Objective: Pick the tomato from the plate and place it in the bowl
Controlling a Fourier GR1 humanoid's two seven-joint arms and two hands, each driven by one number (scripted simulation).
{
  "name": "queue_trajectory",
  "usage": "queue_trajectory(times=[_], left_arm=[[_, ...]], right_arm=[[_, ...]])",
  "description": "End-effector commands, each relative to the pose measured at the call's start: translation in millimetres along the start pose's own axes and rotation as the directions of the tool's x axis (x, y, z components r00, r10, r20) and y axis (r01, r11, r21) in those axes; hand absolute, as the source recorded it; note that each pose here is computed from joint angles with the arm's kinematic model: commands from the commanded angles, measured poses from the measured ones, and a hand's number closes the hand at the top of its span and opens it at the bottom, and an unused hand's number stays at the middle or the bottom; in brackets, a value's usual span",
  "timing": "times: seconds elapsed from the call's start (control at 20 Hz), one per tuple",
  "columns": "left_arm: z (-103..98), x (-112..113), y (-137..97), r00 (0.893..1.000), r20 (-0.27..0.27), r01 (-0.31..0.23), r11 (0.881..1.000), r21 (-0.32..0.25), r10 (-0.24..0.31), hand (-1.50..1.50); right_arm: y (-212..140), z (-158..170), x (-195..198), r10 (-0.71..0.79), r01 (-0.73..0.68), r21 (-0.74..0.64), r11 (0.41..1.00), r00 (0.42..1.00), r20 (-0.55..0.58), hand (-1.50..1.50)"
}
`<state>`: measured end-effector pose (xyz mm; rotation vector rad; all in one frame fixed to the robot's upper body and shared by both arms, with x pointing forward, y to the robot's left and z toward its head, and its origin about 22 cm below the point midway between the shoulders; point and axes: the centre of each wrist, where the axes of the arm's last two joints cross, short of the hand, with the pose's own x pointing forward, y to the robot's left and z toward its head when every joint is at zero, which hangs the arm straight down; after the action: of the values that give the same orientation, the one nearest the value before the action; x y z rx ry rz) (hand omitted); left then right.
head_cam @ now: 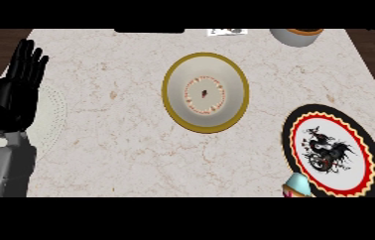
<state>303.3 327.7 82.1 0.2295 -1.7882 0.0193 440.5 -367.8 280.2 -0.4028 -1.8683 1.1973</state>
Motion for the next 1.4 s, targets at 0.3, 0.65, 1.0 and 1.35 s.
queue_trajectory(times=[0.3, 0.65, 1.0, 1.35], left_arm=[[4, 0, 10, 1.000, -0.014, 0.000, 1.000, 0.027, 0.001, 0.00], [7, 7, -13, 1.000, -0.006, -0.001, 1.000, 0.020, 0.001, 0.00], [19, -5, 3, 1.000, -0.013, 0.004, 1.000, 0.022, -0.003, 0.00], [0, 21, -16, 1.000, 0.007, -0.015, 1.000, -0.019, 0.015, 0.00]], right_arm=[[63, -85, 61, -0.089, 0.060, 0.281, 0.958, 0.992, 0.090, 1.50], [141, -101, 75, -0.104, 0.076, 0.315, 0.946, 0.992, 0.073, 1.50], [231, -101, 87, 0.039, -0.042, 0.286, 0.957, 0.999, 0.016, 1.50], [288, -106, 75, -0.096, 0.154, 0.289, 0.945, 0.974, -0.205, -1.50]])
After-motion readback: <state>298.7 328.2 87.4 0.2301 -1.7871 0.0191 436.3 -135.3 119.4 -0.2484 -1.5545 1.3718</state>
